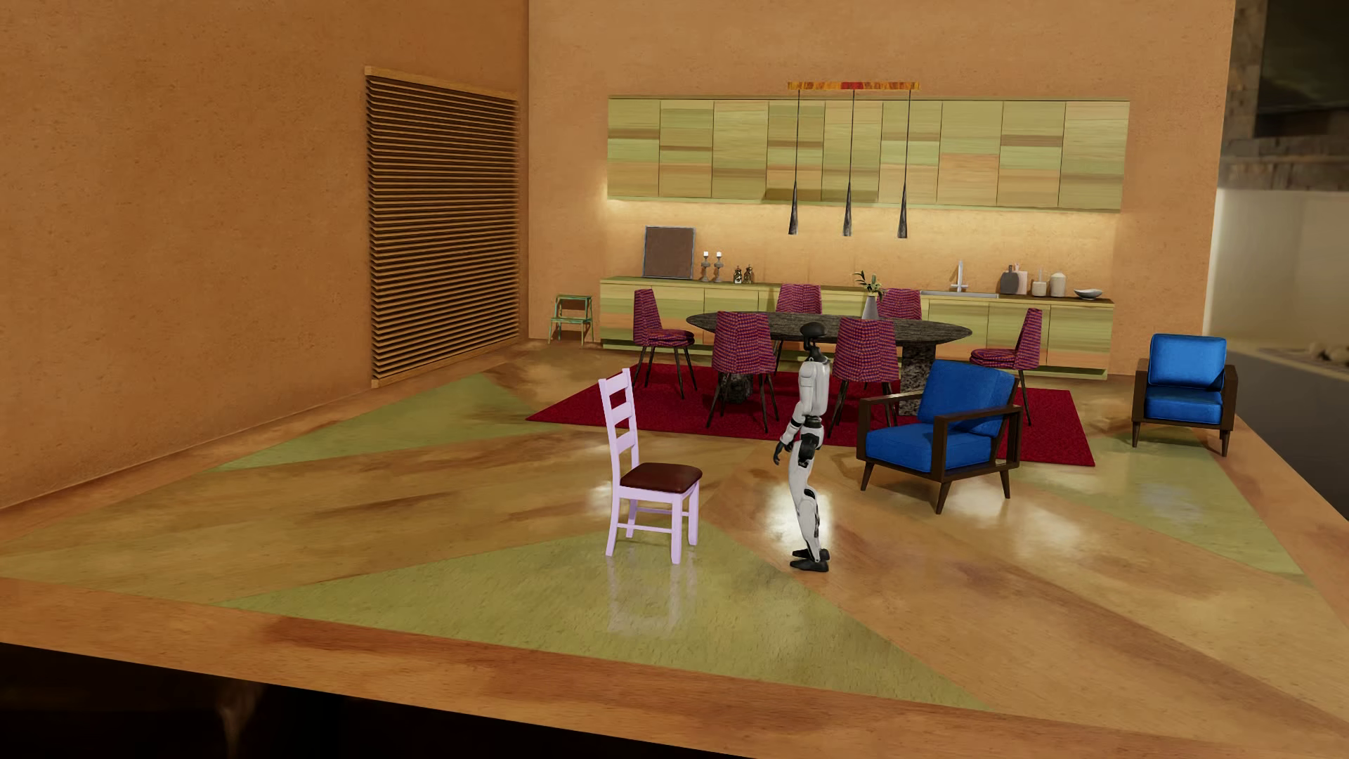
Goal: Walk to the chair
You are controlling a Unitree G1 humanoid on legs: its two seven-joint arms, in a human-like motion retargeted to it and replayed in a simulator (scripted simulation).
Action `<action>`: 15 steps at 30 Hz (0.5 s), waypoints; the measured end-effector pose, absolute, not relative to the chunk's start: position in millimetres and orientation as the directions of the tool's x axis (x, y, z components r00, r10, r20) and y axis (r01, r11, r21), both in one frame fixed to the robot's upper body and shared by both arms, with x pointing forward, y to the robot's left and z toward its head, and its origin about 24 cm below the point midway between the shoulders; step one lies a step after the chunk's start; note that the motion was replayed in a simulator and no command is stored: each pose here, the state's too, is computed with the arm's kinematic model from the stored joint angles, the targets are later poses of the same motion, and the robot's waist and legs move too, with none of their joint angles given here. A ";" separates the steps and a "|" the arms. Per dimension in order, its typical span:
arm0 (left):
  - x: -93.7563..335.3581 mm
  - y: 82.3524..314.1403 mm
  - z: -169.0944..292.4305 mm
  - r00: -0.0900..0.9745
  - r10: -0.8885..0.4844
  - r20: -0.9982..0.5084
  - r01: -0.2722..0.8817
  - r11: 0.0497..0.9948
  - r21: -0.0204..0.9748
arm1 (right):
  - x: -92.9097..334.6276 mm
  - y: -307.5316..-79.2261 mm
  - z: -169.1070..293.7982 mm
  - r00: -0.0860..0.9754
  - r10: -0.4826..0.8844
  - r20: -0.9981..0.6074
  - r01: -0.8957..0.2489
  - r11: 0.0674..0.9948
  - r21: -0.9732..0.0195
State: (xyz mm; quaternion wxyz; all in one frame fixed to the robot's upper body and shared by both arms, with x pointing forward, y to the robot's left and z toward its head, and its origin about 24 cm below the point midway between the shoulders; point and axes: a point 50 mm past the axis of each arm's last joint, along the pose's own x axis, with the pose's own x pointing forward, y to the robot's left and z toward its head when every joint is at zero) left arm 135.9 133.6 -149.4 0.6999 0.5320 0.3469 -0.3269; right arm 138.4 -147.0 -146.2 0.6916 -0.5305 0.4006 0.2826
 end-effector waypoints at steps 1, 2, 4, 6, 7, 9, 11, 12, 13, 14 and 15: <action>136.2 134.1 -149.3 0.547 -0.089 -0.833 0.826 0.219 0.519 | 138.3 -147.1 -146.3 0.519 -0.034 -0.854 -0.817 0.274 -0.507; 136.2 134.6 -149.2 0.548 -0.088 -0.832 0.825 0.220 0.520 | 138.0 -147.2 -146.5 0.517 -0.035 -0.855 -0.819 0.272 -0.506; 134.8 136.4 -149.5 0.548 -0.084 -0.832 0.824 0.225 0.520 | 136.8 -147.1 -147.3 0.509 -0.033 -0.860 -0.825 0.265 -0.499; 132.7 137.7 -150.3 0.541 -0.084 -0.837 0.830 0.216 0.514 | 135.3 -147.5 -147.9 0.509 -0.031 -0.860 -0.829 0.250 -0.499; 132.6 137.9 -150.4 0.538 -0.084 -0.839 0.832 0.214 0.512 | 134.2 -147.6 -148.3 0.508 -0.028 -0.861 -0.831 0.247 -0.498; 132.8 141.5 -150.1 0.539 -0.083 -0.838 0.829 0.229 0.511 | 129.7 -147.6 -149.5 0.496 -0.020 -0.868 -0.838 0.252 -0.484; 133.6 141.9 -150.1 0.526 -0.089 -0.846 0.834 0.250 0.492 | 127.0 -145.4 -150.2 0.485 -0.021 -0.874 -0.839 0.270 -0.472; 132.0 141.3 -150.6 0.508 -0.098 -0.856 0.844 0.254 0.473 | 126.5 -145.0 -150.7 0.484 -0.024 -0.875 -0.840 0.267 -0.472; 129.9 140.4 -151.2 0.486 -0.112 -0.867 0.857 0.253 0.449 | 126.5 -145.1 -151.0 0.485 -0.025 -0.874 -0.843 0.252 -0.475; 127.5 139.5 -151.8 0.467 -0.126 -0.875 0.869 0.250 0.428 | 127.6 -144.7 -150.9 0.487 -0.023 -0.873 -0.848 0.229 -0.478; 125.2 139.2 -152.3 0.459 -0.134 -0.878 0.873 0.252 0.417 | 128.1 -147.3 -150.6 0.490 -0.019 -0.872 -0.851 0.206 -0.483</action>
